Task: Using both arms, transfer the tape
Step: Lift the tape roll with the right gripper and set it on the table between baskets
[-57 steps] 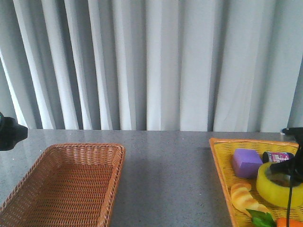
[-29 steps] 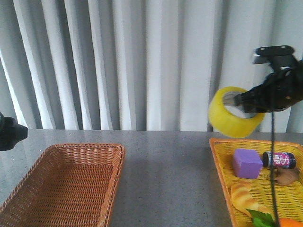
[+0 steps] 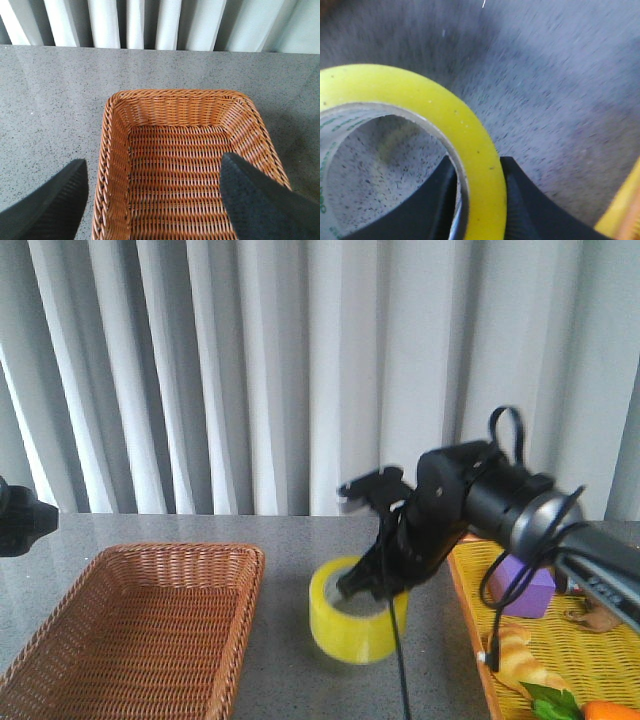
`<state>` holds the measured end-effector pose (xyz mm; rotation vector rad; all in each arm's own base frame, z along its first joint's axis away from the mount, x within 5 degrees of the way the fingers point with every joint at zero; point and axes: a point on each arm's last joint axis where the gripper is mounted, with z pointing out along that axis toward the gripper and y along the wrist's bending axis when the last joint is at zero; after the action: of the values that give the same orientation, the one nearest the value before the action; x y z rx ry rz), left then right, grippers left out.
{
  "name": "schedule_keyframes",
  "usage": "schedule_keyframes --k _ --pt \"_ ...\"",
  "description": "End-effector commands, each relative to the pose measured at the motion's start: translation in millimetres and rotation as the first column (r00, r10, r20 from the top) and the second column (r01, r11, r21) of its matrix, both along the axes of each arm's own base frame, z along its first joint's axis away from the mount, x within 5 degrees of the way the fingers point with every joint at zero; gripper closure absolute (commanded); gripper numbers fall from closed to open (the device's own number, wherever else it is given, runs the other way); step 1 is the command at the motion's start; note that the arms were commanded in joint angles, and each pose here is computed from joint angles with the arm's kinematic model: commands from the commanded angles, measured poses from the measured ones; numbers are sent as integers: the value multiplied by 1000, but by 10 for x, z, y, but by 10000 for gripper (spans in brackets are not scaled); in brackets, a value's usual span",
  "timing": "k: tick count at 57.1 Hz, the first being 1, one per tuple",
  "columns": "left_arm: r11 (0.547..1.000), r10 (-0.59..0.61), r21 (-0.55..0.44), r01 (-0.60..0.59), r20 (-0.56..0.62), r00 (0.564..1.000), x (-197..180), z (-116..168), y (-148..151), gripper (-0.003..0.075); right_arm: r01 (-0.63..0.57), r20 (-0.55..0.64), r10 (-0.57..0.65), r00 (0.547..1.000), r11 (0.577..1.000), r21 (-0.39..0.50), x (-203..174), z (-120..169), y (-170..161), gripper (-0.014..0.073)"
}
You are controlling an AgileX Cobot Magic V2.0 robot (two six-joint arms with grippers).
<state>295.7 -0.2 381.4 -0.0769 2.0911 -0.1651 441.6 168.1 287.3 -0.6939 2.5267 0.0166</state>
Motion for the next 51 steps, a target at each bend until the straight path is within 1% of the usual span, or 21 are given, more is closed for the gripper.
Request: schedule_keyframes --k 1,17,23,31,36,46,51 --pt "1000 18 -17 -16 122 992 -44 244 3 185 26 86 -28 996 999 28 17 221 -33 562" --pt "1000 17 -17 -15 118 993 -45 241 2 185 73 30 -74 997 996 43 134 -83 11 522" --pt "1000 16 -17 -14 117 993 -45 240 2 185 72 22 -73 997 997 37 161 -156 20 487" --pt "1000 16 -17 -14 117 993 -45 240 2 185 82 32 -83 996 996 36 172 -155 15 380" --pt "1000 16 -17 -14 117 993 -45 240 2 185 98 25 -99 995 994 42 168 -151 12 272" --pt "1000 16 -16 -14 118 993 -45 240 3 185 117 26 -118 993 992 56 165 -131 11 85" --pt "1000 16 -16 -14 118 993 -45 240 3 185 118 43 -121 992 991 67 146 -54 4 32"
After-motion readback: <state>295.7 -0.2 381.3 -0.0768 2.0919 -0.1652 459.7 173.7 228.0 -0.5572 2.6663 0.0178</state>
